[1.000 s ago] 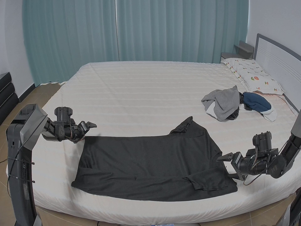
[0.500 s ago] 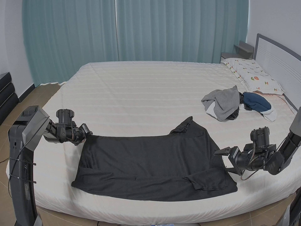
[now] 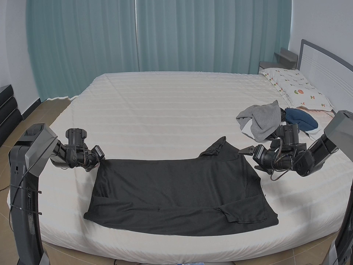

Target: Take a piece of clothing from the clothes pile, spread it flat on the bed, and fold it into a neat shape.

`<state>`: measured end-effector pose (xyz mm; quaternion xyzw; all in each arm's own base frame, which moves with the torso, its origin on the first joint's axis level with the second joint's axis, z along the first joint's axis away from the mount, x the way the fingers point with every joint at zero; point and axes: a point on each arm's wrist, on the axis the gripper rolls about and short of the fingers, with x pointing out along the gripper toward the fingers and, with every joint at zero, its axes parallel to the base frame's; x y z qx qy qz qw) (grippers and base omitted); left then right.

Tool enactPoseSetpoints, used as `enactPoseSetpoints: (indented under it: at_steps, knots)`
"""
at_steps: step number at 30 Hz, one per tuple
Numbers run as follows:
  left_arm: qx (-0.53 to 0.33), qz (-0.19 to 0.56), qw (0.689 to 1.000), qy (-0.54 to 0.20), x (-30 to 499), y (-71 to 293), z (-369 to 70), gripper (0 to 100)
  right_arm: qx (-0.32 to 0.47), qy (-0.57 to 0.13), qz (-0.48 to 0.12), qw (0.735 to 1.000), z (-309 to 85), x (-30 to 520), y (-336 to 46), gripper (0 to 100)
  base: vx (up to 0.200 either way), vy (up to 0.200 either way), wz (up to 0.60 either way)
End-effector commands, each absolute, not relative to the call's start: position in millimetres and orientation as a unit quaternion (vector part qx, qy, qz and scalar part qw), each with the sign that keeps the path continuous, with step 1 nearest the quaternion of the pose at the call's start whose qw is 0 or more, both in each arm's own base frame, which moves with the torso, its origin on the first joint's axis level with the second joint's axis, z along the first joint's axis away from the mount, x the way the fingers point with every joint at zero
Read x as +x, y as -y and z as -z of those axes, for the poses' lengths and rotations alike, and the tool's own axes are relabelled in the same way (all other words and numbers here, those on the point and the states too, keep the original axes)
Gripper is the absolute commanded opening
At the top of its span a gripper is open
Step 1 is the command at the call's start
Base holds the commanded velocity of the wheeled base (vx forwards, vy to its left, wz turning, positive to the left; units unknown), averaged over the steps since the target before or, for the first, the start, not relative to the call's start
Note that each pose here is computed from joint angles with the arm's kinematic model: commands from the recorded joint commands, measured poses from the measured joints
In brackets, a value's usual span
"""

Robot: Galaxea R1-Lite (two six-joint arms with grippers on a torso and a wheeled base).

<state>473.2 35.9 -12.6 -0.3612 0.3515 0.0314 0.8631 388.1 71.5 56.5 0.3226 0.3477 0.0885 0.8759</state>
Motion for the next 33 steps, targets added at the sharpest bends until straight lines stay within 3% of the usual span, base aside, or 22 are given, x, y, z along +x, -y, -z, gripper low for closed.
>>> enactPoseSetpoints:
  at_steps: [1, 13, 29, 30, 33]
  knots:
    - [-0.366, -0.033, 0.862, -0.350, 469, -36, 7, 0, 0.270, -0.374, -0.076, 0.884, -6, 433, -60, 100, 0.000, 0.000, 0.00]
    - [-0.365, -0.032, 0.862, -0.351, 469, -36, 7, 0, 0.231, -0.316, -0.079, 0.917, 15, 489, -69, 100, 0.000, 0.000, 0.00]
    - [-0.365, -0.033, 0.862, -0.350, 469, -37, 8, 0, 0.246, -0.281, -0.082, 0.924, 17, 514, -71, 100, 0.000, 0.000, 0.00]
    - [-0.365, -0.033, 0.862, -0.350, 469, -37, 8, 0, 0.247, -0.281, -0.082, 0.924, 18, 515, -72, 0, 0.000, 0.000, 0.00]
    - [-0.365, -0.032, 0.863, -0.349, 470, -37, 8, 0, 0.246, -0.289, -0.080, 0.922, 21, 514, -72, 0, 0.000, 0.000, 0.00]
